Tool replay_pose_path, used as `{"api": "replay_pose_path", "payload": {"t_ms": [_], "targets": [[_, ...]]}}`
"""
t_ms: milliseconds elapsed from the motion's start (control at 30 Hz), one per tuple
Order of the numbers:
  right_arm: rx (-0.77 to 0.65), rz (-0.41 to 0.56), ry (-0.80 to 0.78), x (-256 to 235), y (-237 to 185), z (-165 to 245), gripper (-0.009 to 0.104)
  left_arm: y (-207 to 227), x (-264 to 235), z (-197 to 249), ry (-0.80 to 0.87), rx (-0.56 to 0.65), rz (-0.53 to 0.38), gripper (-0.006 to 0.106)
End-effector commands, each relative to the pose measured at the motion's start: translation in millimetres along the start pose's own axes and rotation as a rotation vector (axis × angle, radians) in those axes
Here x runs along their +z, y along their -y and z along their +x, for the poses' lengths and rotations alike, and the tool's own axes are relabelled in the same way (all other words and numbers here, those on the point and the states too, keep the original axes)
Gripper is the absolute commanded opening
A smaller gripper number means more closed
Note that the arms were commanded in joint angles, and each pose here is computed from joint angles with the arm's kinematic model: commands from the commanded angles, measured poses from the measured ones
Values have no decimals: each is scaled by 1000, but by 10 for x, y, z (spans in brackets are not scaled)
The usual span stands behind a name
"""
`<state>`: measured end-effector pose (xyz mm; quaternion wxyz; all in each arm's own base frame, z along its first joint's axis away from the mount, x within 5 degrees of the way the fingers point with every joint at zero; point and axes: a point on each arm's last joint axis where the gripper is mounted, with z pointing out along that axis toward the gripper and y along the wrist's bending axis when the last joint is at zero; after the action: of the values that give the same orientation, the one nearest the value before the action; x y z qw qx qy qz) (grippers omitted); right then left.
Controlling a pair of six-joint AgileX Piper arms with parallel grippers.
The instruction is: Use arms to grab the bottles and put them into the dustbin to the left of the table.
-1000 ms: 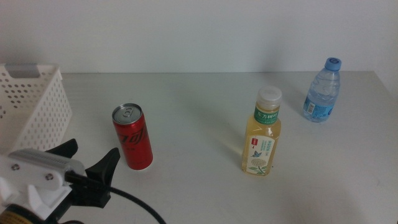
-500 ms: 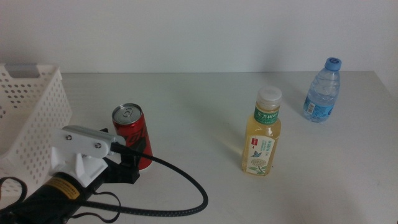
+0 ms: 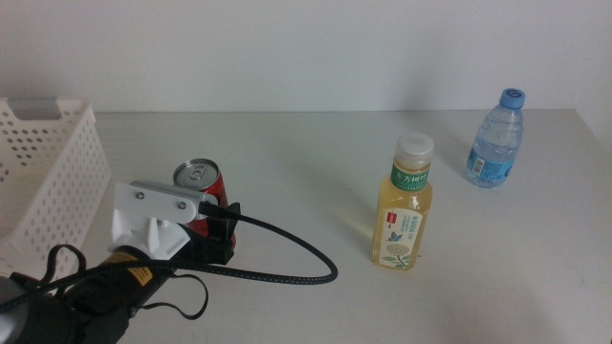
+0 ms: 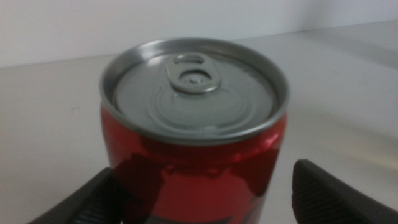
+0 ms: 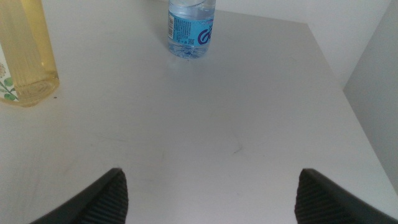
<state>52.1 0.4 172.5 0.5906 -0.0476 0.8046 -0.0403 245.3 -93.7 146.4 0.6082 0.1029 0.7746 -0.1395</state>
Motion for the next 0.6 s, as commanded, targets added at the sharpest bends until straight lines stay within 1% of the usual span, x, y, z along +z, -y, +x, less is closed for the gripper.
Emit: {"api": "replay_pose_path", "payload": {"t_ms": [0, 367, 567], "targets": [[-17, 22, 83, -19, 16, -68, 87, 21, 58, -172, 133, -16, 14, 93], [-16, 22, 83, -19, 16, -68, 87, -9, 262, 26, 187, -26, 5, 93], [-16, 22, 83, -19, 16, -68, 87, -14, 333, 54, 183, -27, 1, 93]]}}
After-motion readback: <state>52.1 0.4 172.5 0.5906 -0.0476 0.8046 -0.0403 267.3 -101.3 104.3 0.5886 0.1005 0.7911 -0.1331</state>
